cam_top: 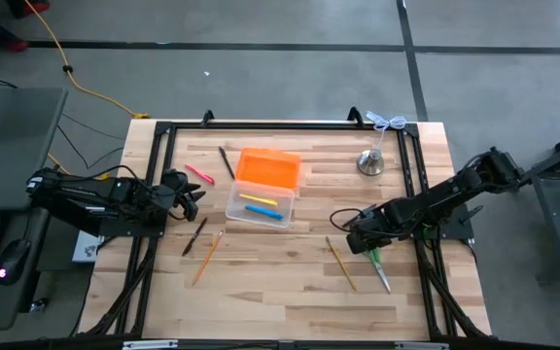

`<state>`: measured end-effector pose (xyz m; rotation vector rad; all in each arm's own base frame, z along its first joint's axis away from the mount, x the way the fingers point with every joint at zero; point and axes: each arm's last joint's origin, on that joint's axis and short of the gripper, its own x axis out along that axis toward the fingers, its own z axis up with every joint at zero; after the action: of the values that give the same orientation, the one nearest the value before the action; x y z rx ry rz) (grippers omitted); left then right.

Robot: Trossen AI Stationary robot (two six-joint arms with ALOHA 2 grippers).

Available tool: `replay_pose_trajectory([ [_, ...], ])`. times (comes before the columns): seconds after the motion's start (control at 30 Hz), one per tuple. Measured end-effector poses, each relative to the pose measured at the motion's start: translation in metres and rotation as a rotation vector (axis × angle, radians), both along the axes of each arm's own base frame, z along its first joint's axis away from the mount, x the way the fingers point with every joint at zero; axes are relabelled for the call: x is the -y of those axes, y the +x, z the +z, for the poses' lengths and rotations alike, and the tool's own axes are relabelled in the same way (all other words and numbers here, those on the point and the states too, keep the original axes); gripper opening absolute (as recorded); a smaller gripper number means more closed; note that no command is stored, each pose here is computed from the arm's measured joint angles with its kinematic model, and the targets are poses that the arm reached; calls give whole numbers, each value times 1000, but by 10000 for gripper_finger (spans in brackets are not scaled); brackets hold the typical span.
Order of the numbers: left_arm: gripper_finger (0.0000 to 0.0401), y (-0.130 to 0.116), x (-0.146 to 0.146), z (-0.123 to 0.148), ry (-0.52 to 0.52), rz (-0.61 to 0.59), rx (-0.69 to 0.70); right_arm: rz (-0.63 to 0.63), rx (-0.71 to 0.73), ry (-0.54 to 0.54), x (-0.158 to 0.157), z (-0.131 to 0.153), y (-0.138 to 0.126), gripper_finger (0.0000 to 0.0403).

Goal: Pick & place school supplies into a supply box
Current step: Put the green scissors into the orange supply box

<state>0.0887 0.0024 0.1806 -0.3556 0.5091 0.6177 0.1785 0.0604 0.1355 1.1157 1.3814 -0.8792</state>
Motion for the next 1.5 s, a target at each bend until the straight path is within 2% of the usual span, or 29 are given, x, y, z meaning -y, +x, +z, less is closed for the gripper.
replay_pose_trajectory([
  [0.37, 170, 0, 0, 0, 6, -5, -4, 5, -7, 14, -1, 5, 2, 51],
  [0.83, 170, -1, 0, -1, 8, -5, -20, 10, 51, 67, -5, 8, 10, 49],
  [1.03, 170, -1, 0, -1, 8, -4, -21, 48, 95, 31, -7, 26, 21, 42],
  [1.23, 170, -1, 0, -1, 9, -5, -26, 111, 138, -40, -8, 49, 31, 3],
  [1.37, 170, -1, 0, -1, 9, -5, -26, 117, 124, -86, -7, 58, 32, 13],
  [1.5, 170, -1, 0, -1, 9, -5, -26, 121, 98, -67, -7, 57, 30, 17],
])
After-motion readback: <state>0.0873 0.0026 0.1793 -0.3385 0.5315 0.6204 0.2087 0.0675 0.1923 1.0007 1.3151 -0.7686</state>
